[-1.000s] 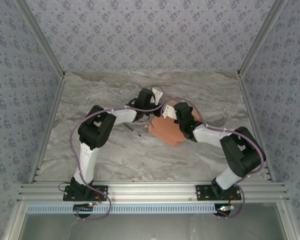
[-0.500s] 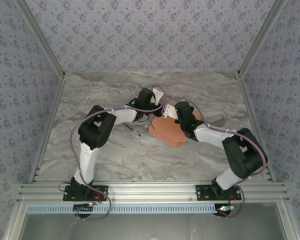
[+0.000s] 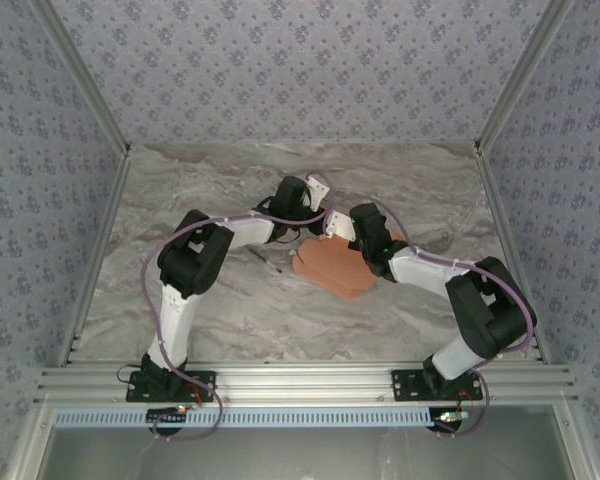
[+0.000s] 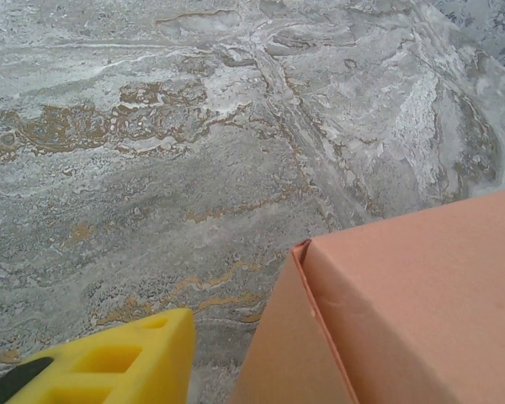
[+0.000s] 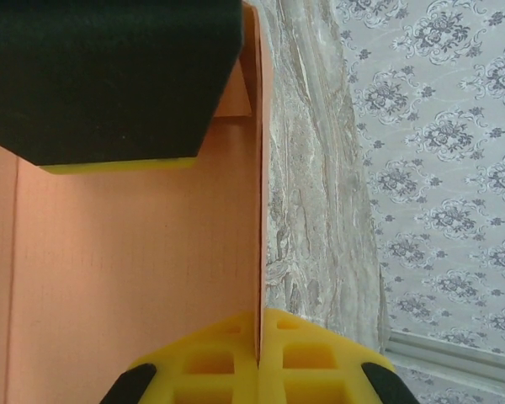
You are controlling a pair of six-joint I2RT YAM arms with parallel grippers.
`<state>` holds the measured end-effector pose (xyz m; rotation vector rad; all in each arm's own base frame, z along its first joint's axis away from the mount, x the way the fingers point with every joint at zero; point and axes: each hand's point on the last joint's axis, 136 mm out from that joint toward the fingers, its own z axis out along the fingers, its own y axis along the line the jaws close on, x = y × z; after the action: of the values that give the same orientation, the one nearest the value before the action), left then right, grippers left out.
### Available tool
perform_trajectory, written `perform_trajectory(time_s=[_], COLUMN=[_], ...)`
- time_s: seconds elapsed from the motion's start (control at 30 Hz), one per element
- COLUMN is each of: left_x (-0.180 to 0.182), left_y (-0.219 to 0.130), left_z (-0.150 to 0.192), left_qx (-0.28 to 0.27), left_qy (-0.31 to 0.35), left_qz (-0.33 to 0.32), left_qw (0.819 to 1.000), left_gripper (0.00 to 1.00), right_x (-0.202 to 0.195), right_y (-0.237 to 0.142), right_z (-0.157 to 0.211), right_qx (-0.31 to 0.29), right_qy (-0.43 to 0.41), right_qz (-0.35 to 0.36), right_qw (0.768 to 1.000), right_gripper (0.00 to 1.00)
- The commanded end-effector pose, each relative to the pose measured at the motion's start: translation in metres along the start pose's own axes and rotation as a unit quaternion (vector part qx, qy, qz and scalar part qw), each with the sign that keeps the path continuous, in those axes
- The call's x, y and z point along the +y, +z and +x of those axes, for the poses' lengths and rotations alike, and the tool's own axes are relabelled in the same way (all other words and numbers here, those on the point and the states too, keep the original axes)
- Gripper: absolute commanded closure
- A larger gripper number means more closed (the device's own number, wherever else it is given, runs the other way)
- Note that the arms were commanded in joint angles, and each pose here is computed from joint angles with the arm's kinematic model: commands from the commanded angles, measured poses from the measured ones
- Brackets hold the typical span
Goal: Fold the paper box
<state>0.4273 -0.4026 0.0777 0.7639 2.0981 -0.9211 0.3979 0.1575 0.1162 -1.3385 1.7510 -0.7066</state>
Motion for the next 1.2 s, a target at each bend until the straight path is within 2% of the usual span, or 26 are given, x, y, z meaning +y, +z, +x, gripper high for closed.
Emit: perform_trajectory(time_s=[0.0, 0.23, 0.57, 0.8, 1.17], left_x=[0.008, 0.011, 0.008, 0.020, 0.041], left_y=[-0.012, -0.027, -0.039, -0.033, -0.033], left_z=[-0.016, -0.007, 0.002, 0.003, 0.003], left_qx=[-0.022, -0.022, -0.013, -0.003, -0.012], left_qy=[0.014, 0.000, -0.015, -0.019, -0.025], left_qz=[-0.021, -0.022, 0.002, -0.035, -0.158], left_qw=[0.999, 1.000, 1.000, 0.999, 0.987], left_gripper=[0.52, 0.44, 0.40, 0.54, 0.73], right_x=[0.006, 0.004, 0.003, 0.005, 0.014], right_y=[-0.004, -0.003, -0.002, -0.003, -0.008], right_z=[-0.004, -0.001, 0.000, -0.003, -0.006], right_qx=[-0.009, -0.003, 0.002, -0.002, 0.002], right_qy=[0.000, 0.004, 0.005, 0.006, 0.000], right_qz=[-0.026, -0.025, -0.025, -0.028, -0.036], right_qw=[1.000, 1.000, 1.000, 1.000, 0.999], right_gripper=[0.99, 1.00, 1.00, 1.00, 1.00])
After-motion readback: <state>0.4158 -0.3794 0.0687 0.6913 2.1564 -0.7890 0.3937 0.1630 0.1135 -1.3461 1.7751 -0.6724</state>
